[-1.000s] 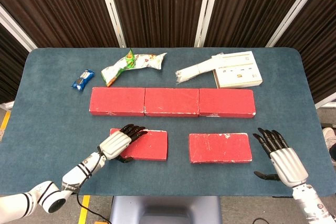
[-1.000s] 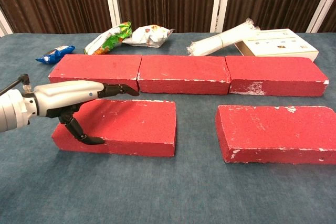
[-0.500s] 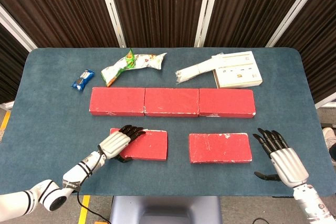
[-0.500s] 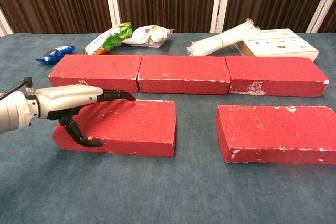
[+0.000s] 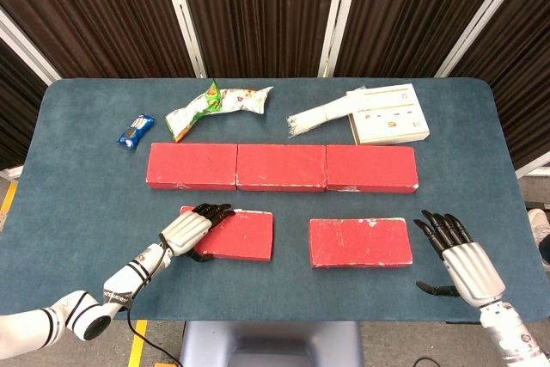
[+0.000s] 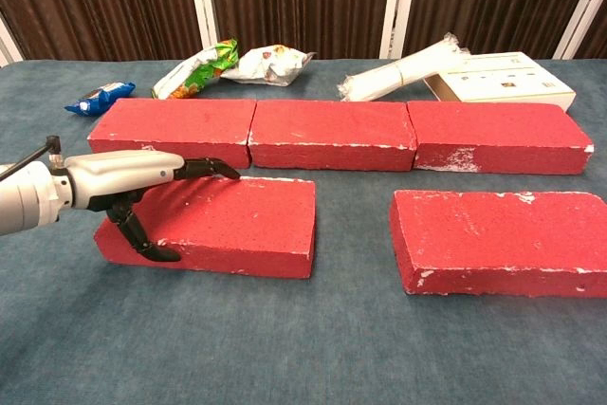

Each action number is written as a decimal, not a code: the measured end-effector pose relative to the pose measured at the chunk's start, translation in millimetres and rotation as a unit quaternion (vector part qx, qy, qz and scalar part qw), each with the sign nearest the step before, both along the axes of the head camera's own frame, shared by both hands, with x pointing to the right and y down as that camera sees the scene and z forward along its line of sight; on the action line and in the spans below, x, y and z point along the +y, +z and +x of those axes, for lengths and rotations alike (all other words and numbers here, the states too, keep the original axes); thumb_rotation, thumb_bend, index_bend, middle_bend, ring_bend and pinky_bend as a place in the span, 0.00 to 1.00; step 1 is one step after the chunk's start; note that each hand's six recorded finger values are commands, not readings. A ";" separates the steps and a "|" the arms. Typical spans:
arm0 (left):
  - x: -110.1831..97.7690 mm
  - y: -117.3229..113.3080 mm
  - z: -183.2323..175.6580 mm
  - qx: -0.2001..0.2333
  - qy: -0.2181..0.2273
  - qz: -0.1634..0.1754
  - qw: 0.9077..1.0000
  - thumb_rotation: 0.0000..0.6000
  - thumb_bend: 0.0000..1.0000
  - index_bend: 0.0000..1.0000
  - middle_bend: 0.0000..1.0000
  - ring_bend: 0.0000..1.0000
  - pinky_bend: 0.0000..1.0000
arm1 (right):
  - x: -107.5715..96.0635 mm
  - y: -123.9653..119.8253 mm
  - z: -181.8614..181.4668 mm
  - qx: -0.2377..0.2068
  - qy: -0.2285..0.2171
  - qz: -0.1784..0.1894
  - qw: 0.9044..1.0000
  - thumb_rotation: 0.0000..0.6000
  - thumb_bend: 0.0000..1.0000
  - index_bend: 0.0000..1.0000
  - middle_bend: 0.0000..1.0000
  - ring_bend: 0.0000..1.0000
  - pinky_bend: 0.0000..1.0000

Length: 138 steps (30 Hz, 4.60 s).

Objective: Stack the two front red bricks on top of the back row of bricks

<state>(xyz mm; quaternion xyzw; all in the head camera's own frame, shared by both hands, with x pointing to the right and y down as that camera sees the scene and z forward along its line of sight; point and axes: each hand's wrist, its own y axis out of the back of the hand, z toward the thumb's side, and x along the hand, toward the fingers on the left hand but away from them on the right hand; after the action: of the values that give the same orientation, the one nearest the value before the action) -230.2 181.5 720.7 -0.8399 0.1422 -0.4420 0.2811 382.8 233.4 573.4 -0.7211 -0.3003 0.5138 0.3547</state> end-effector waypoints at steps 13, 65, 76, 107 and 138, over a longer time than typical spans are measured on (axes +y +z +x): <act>-17.4 -23.1 -11.1 0.010 -0.021 0.044 0.999 1.00 0.26 0.00 0.41 0.69 0.76 | 1.4 1.8 -1.3 0.002 -0.003 -0.005 1.000 1.00 0.11 0.00 0.00 0.00 0.00; -173.5 9.0 28.2 -0.004 -0.032 0.093 0.995 1.00 0.26 0.00 0.39 0.46 0.50 | -21.7 18.0 11.8 0.023 0.042 -0.016 0.999 1.00 0.11 0.00 0.00 0.00 0.00; -170.5 14.5 23.1 -0.010 -0.039 0.082 0.996 1.00 0.26 0.00 0.35 0.30 0.30 | -21.3 18.1 11.4 0.023 0.042 -0.016 0.999 1.00 0.11 0.00 0.00 0.00 0.00; -166.5 18.1 15.5 -0.021 -0.033 0.067 0.997 1.00 0.27 0.00 0.03 0.01 0.11 | -21.2 20.3 10.8 0.030 0.046 -0.016 0.998 1.00 0.11 0.00 0.00 0.00 0.00; -161.9 17.1 16.6 -0.020 -0.027 0.049 0.998 1.00 0.23 0.00 0.00 0.00 0.05 | -21.8 20.2 10.8 0.030 0.047 -0.014 0.998 1.00 0.11 0.00 0.00 0.00 0.00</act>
<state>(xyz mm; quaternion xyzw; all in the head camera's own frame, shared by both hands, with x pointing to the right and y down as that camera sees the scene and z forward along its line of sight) -213.7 19.6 737.8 -0.8119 0.1806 -0.4588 0.3125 393.6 211.5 593.6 -0.6954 -0.3162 0.5551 0.3291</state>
